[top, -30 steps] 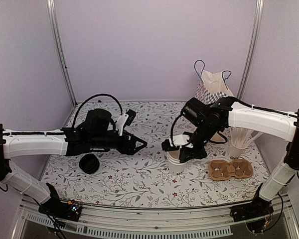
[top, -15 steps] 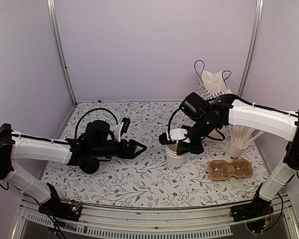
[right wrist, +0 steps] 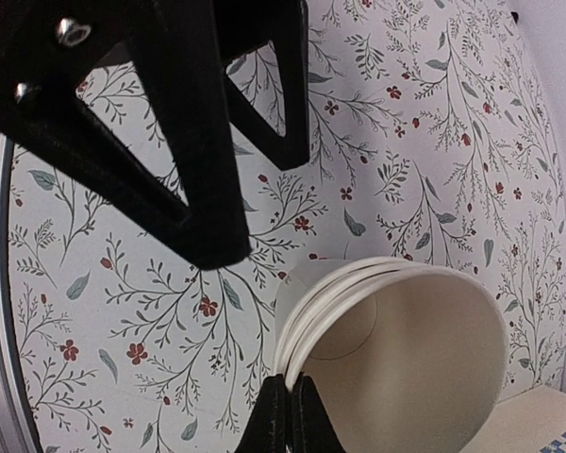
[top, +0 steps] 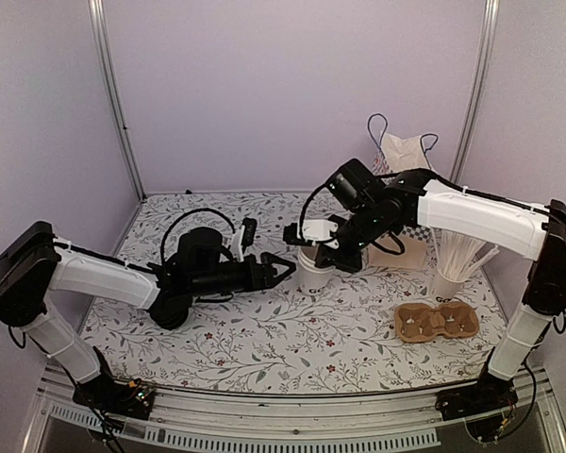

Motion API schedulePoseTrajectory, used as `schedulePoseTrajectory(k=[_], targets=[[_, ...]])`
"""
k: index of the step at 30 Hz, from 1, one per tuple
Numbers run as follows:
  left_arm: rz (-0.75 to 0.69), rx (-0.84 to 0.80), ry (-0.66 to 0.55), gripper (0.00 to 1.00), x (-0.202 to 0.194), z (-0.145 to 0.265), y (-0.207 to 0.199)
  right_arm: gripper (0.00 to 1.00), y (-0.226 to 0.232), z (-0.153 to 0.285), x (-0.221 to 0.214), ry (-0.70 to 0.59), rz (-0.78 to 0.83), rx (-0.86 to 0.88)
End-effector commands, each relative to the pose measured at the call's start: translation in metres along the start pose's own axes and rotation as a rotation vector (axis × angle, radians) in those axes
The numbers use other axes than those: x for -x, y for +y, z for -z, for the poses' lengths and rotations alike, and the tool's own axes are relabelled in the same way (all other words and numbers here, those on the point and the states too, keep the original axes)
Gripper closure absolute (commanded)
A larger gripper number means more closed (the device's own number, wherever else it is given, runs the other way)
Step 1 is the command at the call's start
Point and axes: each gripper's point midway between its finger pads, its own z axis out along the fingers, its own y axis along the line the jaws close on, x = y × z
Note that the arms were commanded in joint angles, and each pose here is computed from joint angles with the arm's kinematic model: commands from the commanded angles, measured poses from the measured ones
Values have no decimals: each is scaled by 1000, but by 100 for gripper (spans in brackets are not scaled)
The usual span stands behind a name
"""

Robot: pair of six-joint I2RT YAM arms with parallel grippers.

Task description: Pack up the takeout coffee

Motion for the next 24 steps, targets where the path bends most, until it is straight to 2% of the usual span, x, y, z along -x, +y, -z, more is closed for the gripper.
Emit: schedulePoseTrajectory(k=[1,14,19,24], targets=[[49,-105,-54,19,17,-11,-27,100,-12,1,24,-60,-45,-15],[152,-121,-26,27,19,-43,-16,100,-16,1,34,-81,-76,-13],[112,-194,-92,25,25,-20,-30,100,-21,1,31,-68,-84,-40],[105,-136,-164,23,26,6,-18,100,-22,1,31,-70,-90,-45]])
